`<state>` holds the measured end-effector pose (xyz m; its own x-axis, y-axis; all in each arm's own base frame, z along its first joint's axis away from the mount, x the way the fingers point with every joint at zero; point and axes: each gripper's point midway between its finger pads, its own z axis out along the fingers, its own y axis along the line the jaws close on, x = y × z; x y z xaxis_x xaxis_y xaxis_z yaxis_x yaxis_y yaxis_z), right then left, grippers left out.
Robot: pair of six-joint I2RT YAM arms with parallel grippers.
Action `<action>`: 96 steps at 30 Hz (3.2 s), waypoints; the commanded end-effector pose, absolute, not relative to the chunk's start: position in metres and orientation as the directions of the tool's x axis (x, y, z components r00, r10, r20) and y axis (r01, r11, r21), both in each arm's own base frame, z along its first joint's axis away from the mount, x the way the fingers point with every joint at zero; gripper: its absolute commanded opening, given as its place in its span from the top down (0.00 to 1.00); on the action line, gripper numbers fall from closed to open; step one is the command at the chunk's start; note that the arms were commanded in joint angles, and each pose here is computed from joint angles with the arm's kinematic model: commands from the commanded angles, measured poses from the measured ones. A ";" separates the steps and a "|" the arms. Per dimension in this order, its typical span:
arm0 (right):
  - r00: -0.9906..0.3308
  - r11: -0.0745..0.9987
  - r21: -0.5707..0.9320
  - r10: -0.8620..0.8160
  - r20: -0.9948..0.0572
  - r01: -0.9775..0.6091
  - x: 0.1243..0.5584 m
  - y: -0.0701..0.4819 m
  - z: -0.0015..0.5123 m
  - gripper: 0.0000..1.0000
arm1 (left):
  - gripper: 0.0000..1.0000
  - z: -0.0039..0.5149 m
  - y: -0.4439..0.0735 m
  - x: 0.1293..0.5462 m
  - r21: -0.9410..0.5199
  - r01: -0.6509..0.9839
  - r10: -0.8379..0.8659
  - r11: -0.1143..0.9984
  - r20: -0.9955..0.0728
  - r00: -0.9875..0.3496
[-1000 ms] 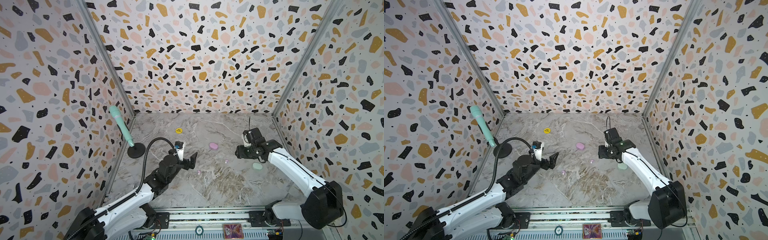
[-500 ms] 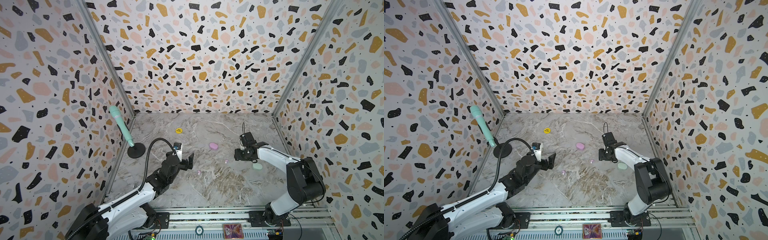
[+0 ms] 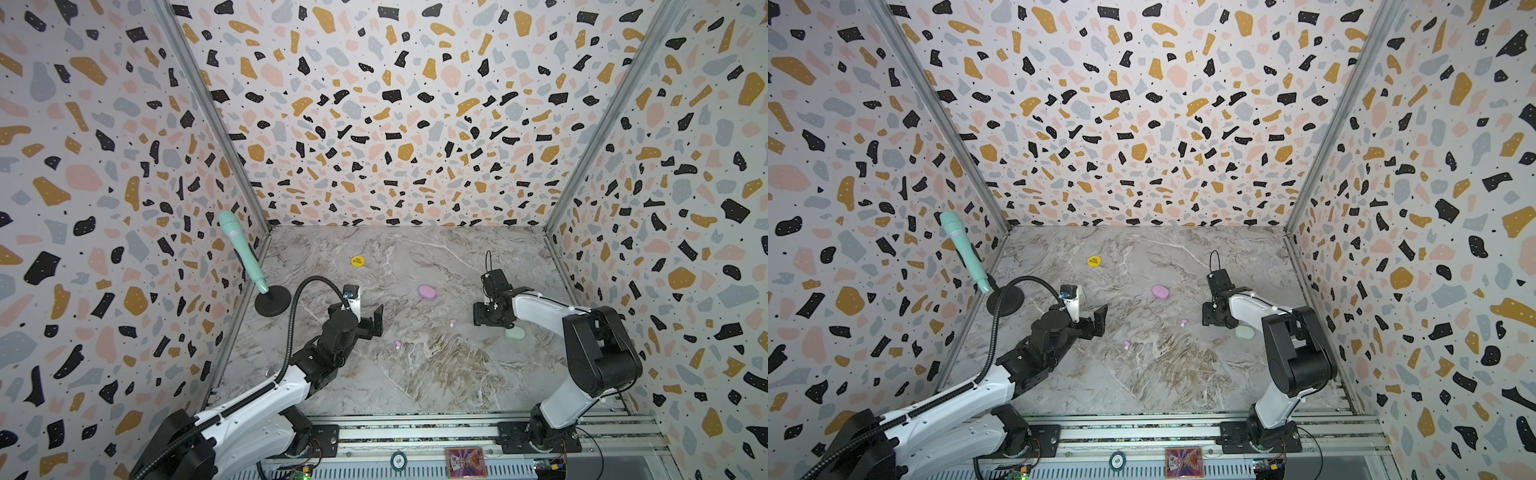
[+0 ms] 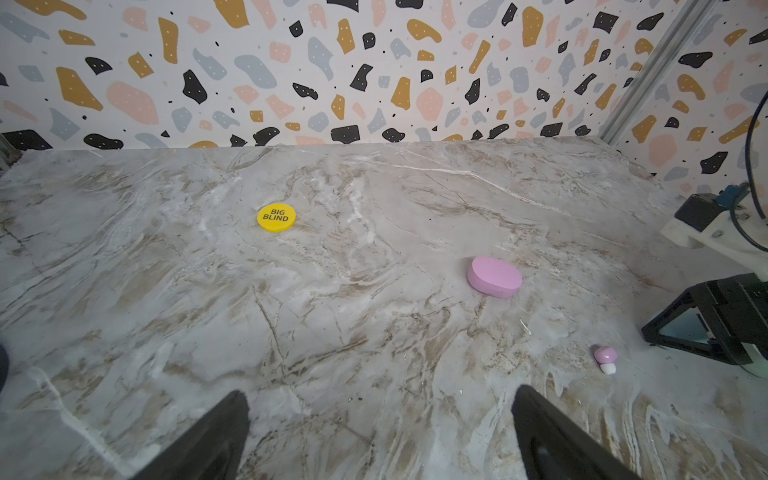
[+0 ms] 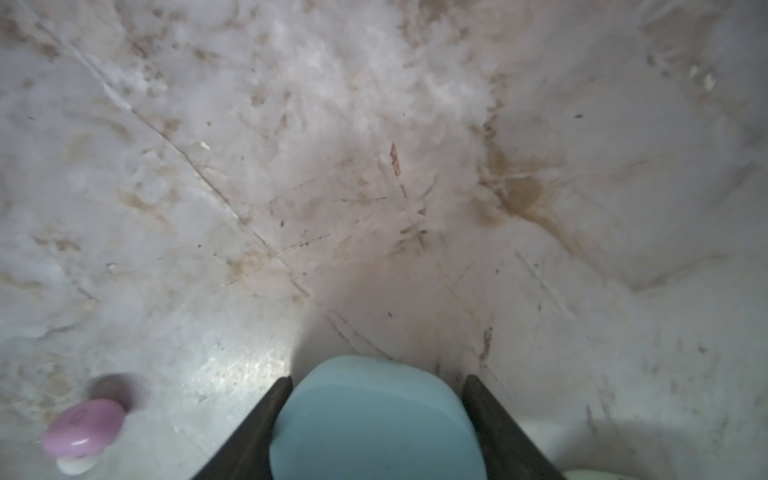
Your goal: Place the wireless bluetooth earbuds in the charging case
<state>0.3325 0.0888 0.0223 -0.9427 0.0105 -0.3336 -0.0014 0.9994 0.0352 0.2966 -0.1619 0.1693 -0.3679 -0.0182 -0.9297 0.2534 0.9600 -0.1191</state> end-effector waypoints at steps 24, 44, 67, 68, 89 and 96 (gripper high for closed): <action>-0.848 0.912 0.231 -0.191 -0.495 -0.340 0.406 0.244 0.115 0.11 | 0.00 0.185 -0.164 0.306 -0.134 0.254 -0.046 0.958 -0.945 -0.325; -0.806 0.810 0.221 -0.430 -0.406 -0.543 0.435 0.319 0.064 0.15 | 0.00 0.173 -0.174 0.309 -0.123 0.287 -0.010 0.950 -0.931 -0.364; -0.816 0.875 0.069 -0.416 -0.401 -0.480 0.412 0.301 0.097 0.03 | 0.00 0.172 -0.177 0.308 -0.127 0.303 -0.005 0.945 -0.928 -0.373; -0.821 0.880 0.054 -0.418 -0.390 -0.473 0.411 0.298 0.094 0.02 | 0.00 0.171 -0.177 0.308 -0.126 0.304 -0.004 0.944 -0.927 -0.375; -0.875 0.906 0.024 -0.401 -0.269 -0.423 0.397 0.284 0.050 0.16 | 0.00 0.169 -0.180 0.307 -0.131 0.318 0.000 0.939 -0.925 -0.380; -0.877 0.906 0.024 -0.403 -0.260 -0.423 0.395 0.283 0.044 0.21 | 0.00 0.169 -0.181 0.307 -0.130 0.320 0.002 0.939 -0.925 -0.381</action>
